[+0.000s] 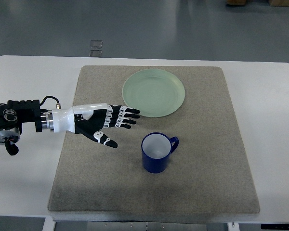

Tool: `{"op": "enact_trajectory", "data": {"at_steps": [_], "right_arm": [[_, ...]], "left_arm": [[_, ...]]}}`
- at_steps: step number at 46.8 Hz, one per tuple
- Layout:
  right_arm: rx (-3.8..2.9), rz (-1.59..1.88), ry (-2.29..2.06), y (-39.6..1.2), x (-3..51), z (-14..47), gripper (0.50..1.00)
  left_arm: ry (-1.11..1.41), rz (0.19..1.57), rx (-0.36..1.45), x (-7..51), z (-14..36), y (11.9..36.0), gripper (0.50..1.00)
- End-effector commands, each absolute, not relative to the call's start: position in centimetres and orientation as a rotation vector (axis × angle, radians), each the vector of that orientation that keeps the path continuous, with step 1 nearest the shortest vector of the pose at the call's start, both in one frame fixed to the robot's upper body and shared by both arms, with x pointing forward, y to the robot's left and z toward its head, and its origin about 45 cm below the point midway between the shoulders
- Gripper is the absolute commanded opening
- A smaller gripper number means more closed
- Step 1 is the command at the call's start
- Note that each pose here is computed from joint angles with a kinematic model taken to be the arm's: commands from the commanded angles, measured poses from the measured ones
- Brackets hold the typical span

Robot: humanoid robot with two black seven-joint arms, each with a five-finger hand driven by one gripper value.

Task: Place cup left of plate with left hand
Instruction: 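Extend the left hand across the mat toward the blue mug, then wrap the left hand fingers around the blue mug body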

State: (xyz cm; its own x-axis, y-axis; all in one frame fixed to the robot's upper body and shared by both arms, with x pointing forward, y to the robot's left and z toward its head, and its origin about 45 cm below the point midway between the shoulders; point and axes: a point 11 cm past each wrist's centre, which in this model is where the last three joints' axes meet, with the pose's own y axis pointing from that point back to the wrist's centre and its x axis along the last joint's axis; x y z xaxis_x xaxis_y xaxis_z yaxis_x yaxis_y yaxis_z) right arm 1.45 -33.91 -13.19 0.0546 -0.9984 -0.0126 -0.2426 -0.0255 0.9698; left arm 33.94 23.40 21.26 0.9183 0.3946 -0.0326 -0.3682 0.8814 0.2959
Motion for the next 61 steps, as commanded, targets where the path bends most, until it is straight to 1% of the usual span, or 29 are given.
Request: {"op": "enact_trajectory", "data": {"at_steps": [1, 8, 17, 24, 35, 61], "right_arm": [[1.427, -1.058, -1.337, -33.9, 1.4, -13.2, 0.932], [1.427, -1.058, -1.337, -33.9, 1.4, -13.2, 0.932], [1.428, -1.057, -1.338, -33.9, 1.5, -13.2, 0.932], [1.427, -1.058, -1.337, -33.9, 1.4, -13.2, 0.932], [1.427, -1.058, -1.337, -33.9, 1.4, -13.2, 0.932], [1.427, -1.058, -1.337, -33.9, 1.4, -13.2, 0.932]], "left_arm": [[0.090, 0.395, 0.292, 34.0, 21.2, 23.3, 0.999], [0.086, 0.370, 0.289, 33.8, 20.8, 22.2, 0.999], [0.103, 0.362, 0.271, 33.1, 19.9, 21.8, 0.999], [0.121, 0.367, 0.244, 32.6, 19.4, 21.9, 0.996], [0.109, 0.370, 0.175, 32.6, 20.0, 21.8, 0.992], [0.100, 0.351, 0.183, 32.2, 19.0, 21.4, 0.999]]}}
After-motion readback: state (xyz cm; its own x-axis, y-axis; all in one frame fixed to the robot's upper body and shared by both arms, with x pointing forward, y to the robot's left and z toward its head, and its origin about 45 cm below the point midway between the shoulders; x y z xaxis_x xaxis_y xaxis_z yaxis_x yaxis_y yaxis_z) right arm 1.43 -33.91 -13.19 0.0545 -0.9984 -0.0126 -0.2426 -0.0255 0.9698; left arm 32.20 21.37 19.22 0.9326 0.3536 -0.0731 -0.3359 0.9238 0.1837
